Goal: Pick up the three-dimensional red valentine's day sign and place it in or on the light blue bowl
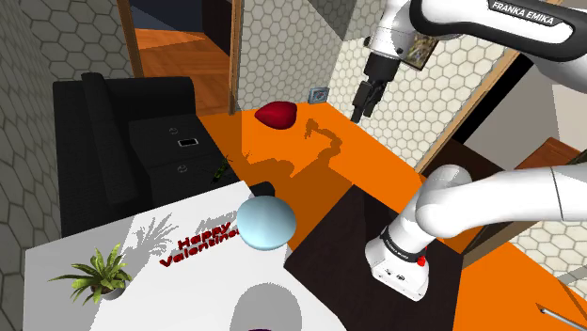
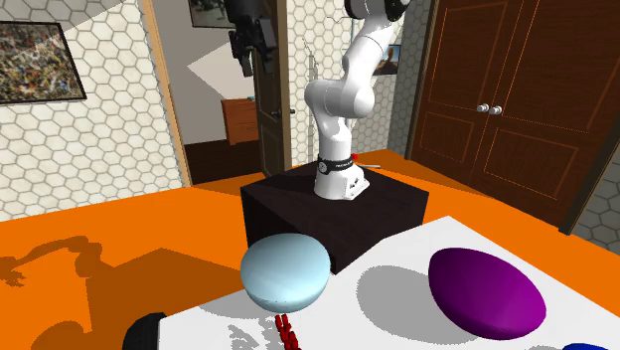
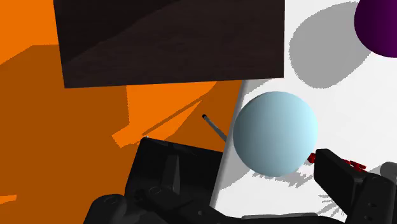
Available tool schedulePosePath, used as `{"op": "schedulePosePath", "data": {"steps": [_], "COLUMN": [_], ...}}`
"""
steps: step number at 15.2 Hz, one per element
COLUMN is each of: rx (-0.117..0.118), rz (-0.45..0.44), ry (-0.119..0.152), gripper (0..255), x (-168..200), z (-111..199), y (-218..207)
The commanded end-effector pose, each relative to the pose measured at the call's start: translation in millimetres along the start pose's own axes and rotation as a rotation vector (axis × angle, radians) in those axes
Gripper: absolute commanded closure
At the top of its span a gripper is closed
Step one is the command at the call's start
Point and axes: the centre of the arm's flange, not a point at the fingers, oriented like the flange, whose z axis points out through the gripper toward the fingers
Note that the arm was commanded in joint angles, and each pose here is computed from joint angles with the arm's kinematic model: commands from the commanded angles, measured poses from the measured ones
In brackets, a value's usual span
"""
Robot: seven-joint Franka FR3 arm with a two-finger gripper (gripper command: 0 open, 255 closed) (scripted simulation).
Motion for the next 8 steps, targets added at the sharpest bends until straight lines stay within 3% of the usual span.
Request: {"op": "schedulePosePath", "data": {"steps": [1, 8], "rx": [0.0, -0.022], "rz": [0.0, -0.207], "ry": [0.0, 0.007], "gripper": [0, 0], "x": [0.0, 60.1], "z": [0.0, 60.8], "y": [0.0, -35.5]}}
